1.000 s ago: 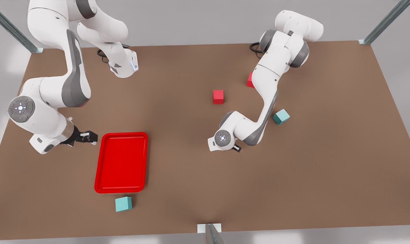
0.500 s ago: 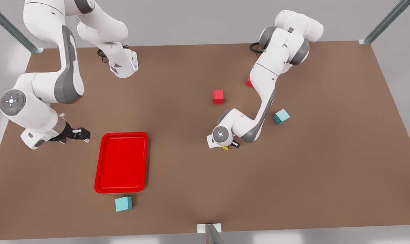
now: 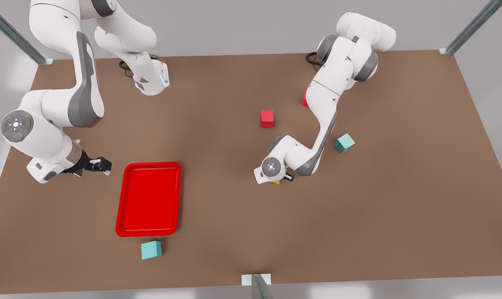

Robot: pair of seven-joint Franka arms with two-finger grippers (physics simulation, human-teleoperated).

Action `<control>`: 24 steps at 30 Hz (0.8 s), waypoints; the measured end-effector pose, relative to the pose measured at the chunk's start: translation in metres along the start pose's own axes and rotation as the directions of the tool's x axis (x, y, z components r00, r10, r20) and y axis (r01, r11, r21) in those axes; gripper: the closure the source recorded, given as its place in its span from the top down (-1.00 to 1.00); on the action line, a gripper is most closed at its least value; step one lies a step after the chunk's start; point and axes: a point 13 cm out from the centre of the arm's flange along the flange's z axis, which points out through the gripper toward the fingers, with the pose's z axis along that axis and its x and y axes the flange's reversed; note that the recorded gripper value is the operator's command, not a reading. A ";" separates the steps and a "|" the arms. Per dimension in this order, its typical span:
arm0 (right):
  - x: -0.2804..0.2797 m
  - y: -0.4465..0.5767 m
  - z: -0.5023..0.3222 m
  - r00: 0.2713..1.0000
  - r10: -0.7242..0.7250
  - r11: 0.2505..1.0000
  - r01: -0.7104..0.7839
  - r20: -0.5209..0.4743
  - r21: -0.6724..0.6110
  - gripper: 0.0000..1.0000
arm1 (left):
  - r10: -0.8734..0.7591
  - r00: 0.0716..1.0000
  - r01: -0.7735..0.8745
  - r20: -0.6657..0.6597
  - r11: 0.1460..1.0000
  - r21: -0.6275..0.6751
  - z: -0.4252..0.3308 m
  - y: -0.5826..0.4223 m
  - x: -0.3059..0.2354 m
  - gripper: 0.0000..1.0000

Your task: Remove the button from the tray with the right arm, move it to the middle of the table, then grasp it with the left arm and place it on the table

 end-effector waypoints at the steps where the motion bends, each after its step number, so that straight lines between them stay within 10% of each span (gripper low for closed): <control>1: 0.000 0.000 0.000 1.000 0.000 1.000 0.000 0.000 0.000 1.00 | -0.003 1.000 0.003 0.000 1.000 0.004 0.000 0.000 0.000 0.96; 9: 0.000 0.001 0.002 1.000 0.000 1.000 0.000 -0.006 0.000 1.00 | -0.017 1.000 0.017 -0.001 1.000 0.015 -0.001 -0.003 0.000 -0.02; 20: 0.002 0.002 0.006 1.000 -0.006 1.000 0.006 -0.016 -0.001 1.00 | -0.054 0.999 0.054 0.001 0.998 0.028 -0.027 0.001 0.001 -0.22; 22: 0.002 0.002 0.007 1.000 -0.006 1.000 0.006 -0.018 -0.001 1.00 | -0.061 0.998 0.061 -0.009 0.998 0.026 -0.027 0.002 0.003 -0.09; 24: 0.003 0.002 0.007 1.000 -0.007 1.000 0.007 -0.018 -0.001 1.00 | -0.066 0.998 0.067 -0.019 0.997 0.024 -0.024 0.002 0.004 0.78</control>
